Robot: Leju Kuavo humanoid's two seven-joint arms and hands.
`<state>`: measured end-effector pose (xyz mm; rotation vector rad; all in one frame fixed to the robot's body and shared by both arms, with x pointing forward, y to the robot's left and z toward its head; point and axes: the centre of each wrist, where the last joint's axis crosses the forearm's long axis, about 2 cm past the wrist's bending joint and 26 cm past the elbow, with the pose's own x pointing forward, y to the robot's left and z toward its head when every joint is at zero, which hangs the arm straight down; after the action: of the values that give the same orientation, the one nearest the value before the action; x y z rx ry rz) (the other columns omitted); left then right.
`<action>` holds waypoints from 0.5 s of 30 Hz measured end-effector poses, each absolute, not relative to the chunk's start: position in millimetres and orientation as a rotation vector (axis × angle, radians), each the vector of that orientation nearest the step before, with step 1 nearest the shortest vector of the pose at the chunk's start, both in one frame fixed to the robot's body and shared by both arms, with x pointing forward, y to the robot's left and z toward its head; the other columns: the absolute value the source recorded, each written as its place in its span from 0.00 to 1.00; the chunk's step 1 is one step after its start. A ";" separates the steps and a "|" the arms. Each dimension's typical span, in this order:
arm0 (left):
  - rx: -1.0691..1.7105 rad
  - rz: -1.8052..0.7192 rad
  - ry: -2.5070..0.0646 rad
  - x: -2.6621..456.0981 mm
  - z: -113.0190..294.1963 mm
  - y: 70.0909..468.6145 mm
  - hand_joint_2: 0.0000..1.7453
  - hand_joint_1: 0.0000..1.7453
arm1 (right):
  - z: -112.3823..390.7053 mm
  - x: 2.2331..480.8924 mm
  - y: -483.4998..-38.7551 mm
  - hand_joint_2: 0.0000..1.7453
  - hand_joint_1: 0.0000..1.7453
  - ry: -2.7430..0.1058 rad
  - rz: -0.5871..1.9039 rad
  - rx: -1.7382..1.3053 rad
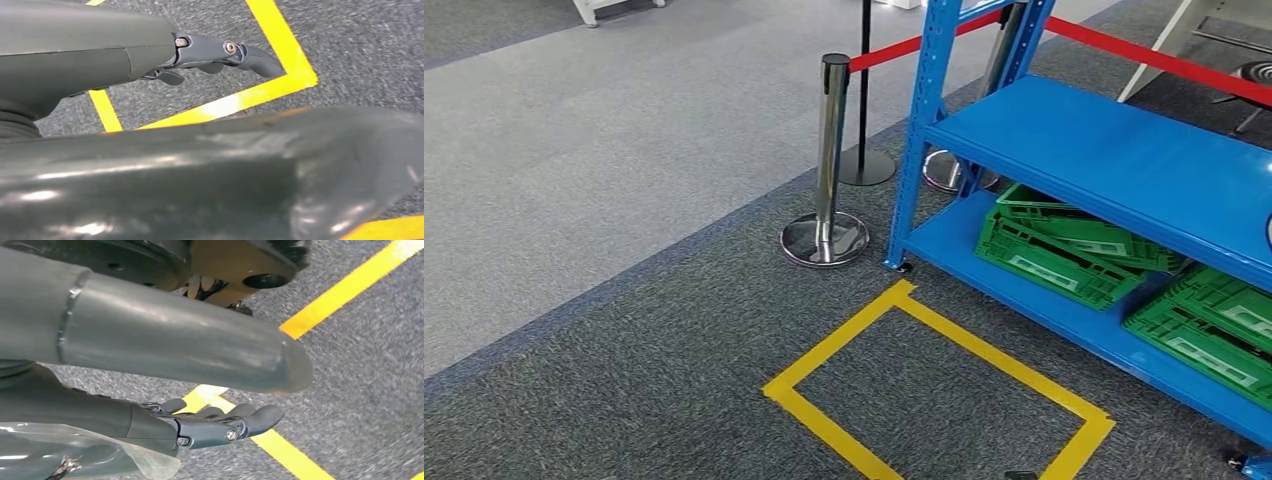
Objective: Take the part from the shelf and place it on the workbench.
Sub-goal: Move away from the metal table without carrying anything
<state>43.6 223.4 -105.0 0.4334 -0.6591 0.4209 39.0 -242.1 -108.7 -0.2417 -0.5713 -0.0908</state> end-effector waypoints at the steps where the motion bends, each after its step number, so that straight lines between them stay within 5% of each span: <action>1: 0.435 0.423 -0.661 43.8 -105.0 223.5 0.00 0.00 | -108.7 39.0 -242.2 0.00 0.00 -0.574 -0.093 -0.242; 15: 0.447 0.425 -0.666 43.5 -105.2 225.8 0.00 0.00 | -108.6 37.9 -239.3 0.00 0.00 -0.572 -0.095 -0.230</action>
<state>43.5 225.8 -105.2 0.4474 -0.6662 0.4248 37.9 -239.3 -108.6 -0.2305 -0.5717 -0.0945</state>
